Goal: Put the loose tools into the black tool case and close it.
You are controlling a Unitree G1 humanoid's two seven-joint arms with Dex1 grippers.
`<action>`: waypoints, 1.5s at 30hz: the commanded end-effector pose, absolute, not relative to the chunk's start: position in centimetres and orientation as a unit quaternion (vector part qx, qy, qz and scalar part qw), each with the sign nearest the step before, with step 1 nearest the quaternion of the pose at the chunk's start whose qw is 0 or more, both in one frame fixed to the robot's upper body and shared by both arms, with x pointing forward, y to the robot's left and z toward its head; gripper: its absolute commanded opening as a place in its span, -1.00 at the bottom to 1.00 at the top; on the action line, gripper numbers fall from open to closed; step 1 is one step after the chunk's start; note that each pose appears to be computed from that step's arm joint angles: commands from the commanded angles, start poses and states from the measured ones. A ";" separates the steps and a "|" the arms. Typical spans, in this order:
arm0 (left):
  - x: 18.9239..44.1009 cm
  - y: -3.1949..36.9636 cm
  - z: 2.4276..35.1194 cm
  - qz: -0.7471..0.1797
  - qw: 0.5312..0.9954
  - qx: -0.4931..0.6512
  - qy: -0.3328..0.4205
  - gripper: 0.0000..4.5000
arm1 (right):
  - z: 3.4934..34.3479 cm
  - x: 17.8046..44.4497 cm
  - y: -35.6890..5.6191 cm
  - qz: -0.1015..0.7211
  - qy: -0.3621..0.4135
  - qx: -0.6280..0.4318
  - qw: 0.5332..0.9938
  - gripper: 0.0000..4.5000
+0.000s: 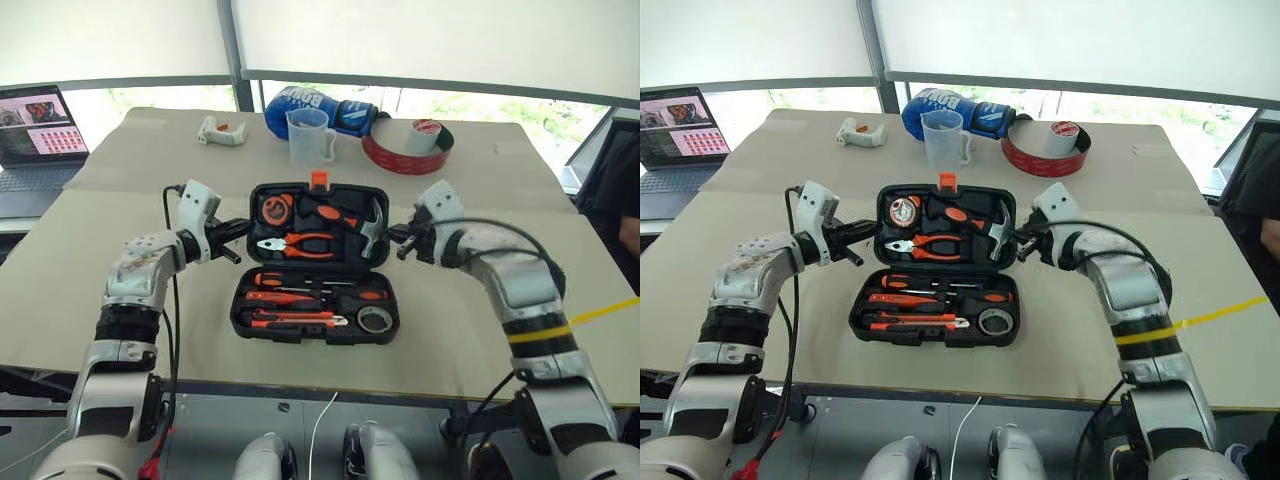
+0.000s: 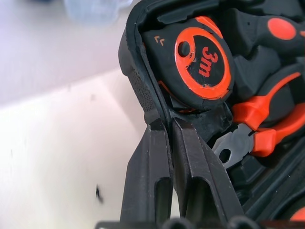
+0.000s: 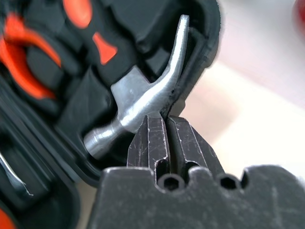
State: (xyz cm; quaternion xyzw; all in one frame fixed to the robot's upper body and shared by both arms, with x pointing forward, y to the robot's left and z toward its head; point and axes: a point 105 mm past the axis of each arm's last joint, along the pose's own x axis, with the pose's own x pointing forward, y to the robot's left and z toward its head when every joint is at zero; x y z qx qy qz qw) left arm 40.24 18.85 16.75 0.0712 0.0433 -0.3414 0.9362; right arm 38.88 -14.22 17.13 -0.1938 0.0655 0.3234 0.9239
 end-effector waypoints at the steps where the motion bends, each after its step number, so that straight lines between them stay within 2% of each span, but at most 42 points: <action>1: 39.7 18.6 18.4 -0.351 0.930 0.112 -0.005 -1.00 | 20.4 37.7 -13.7 0.316 -0.040 -0.235 0.918 -0.99; 9: 39.5 19.6 19.8 -0.318 0.936 0.138 -0.058 -1.00 | 22.1 36.4 -14.6 0.273 -0.118 -0.220 0.929 -0.99; 17: 38.3 18.9 20.4 -0.321 0.924 0.186 -0.096 -1.00 | 22.7 34.9 -14.4 0.274 -0.168 -0.254 0.912 -0.99; 23: 37.3 19.2 18.8 -0.309 0.920 0.221 -0.093 -1.00 | 19.8 33.9 -14.2 0.289 -0.151 -0.283 0.902 -0.99; 29: 35.6 20.8 18.1 -0.269 0.933 0.221 -0.089 -1.00 | 17.5 31.5 -14.5 0.292 -0.158 -0.316 0.889 -0.99; 32: 33.9 21.9 17.4 -0.257 0.943 0.201 -0.069 -1.00 | 16.6 29.8 -14.6 0.307 -0.156 -0.321 0.882 -0.99; 34: 32.5 23.2 17.2 -0.242 0.952 0.182 -0.051 -0.69 | 16.6 28.0 -14.7 0.321 -0.154 -0.320 0.878 -1.00; 35: 31.9 23.8 17.1 -0.234 0.955 0.176 -0.043 -0.61 | 16.7 27.2 -14.8 0.327 -0.153 -0.318 0.877 -0.68; 39: 29.4 26.4 16.4 -0.223 0.961 0.166 0.016 0.06 | 17.4 24.6 -15.8 0.344 -0.128 -0.330 0.870 -0.14; 41: 27.4 27.2 15.6 -0.268 0.947 0.162 0.071 0.38 | 16.1 23.0 -16.4 0.389 -0.069 -0.333 0.856 0.18; 43: 26.4 28.7 15.2 -0.291 0.938 0.149 0.118 0.70 | 14.4 20.7 -16.6 0.456 0.003 -0.311 0.834 0.20; 44: 26.9 29.4 15.3 -0.286 0.937 0.159 0.124 0.82 | 13.9 19.6 -16.5 0.489 0.030 -0.297 0.819 0.20; 45: 27.6 29.9 15.4 -0.283 0.936 0.166 0.127 0.82 | 13.4 18.8 -16.6 0.513 0.056 -0.286 0.807 0.20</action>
